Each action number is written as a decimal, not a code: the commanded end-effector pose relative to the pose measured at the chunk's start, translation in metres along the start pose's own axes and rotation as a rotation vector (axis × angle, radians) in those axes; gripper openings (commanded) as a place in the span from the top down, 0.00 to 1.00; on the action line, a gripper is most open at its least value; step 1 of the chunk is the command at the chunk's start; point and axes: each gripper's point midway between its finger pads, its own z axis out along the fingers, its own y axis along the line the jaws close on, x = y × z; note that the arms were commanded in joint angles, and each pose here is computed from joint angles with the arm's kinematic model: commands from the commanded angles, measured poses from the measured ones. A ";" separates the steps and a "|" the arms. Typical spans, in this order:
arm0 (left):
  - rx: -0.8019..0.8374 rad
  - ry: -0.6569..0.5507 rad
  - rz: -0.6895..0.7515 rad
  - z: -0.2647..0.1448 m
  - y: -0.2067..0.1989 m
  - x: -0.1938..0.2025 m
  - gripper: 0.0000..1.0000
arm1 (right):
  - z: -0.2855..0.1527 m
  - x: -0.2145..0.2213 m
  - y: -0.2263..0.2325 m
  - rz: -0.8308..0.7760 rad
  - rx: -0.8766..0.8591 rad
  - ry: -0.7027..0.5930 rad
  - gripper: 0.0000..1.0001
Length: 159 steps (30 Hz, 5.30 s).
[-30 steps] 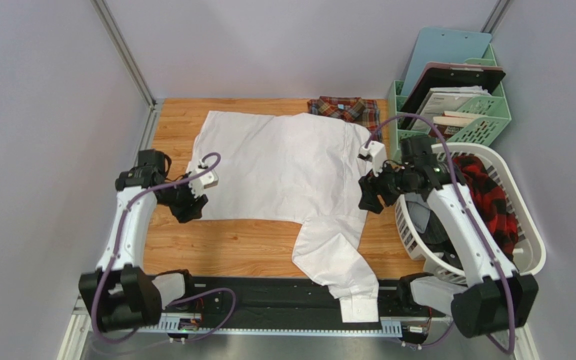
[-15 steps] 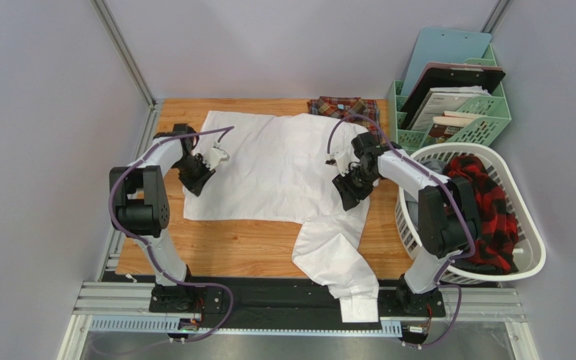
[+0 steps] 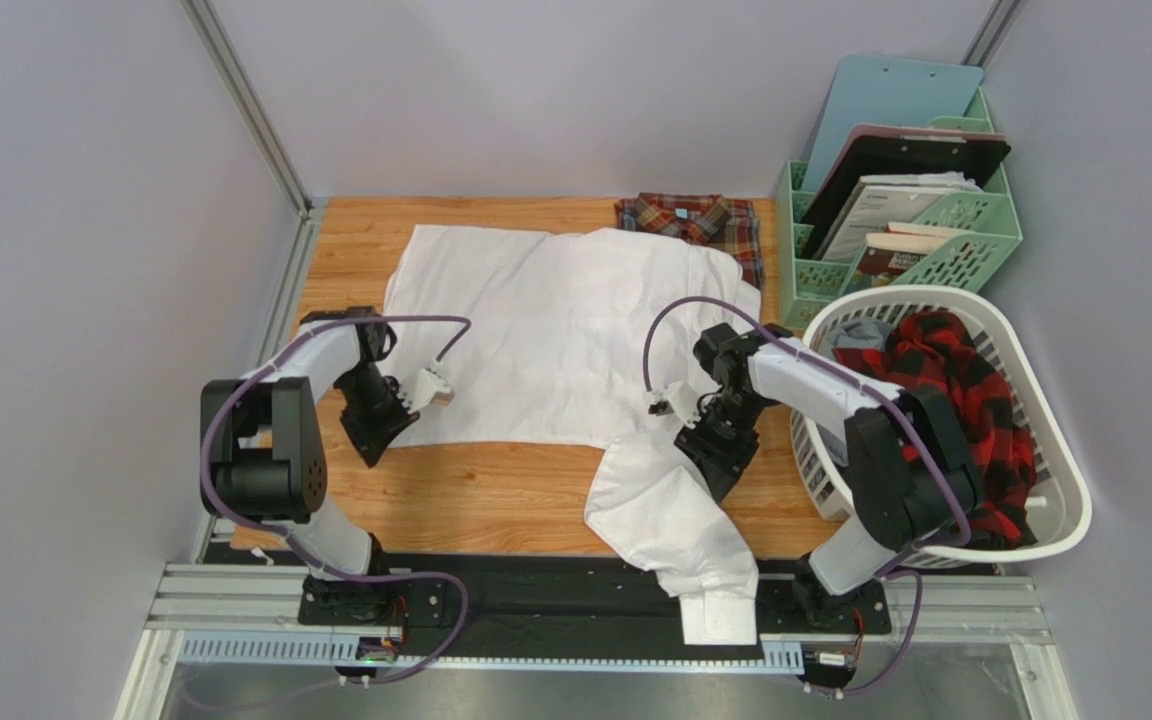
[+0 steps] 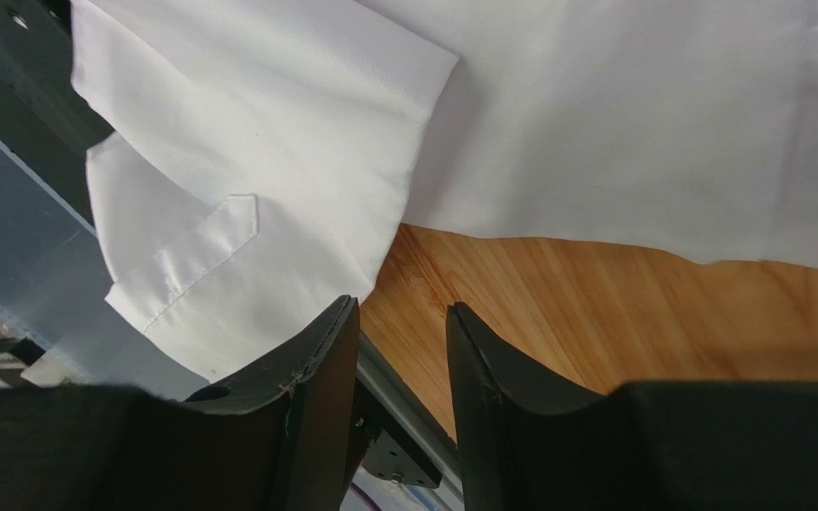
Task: Fold and stack the long sleeve shirts
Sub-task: Flatten the shirt out
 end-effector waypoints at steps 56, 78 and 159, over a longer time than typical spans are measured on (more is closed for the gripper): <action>-0.133 -0.597 -0.102 -0.141 0.146 -0.185 0.56 | -0.136 -0.227 -0.237 0.122 0.329 -0.560 0.37; -0.164 -0.579 -0.185 -0.138 0.102 -0.137 0.57 | -0.011 -0.130 0.034 -0.379 0.074 -0.184 0.84; -0.094 -0.618 -0.294 -0.137 0.122 -0.156 0.56 | -0.071 -0.235 -0.113 0.798 -0.429 -0.694 0.45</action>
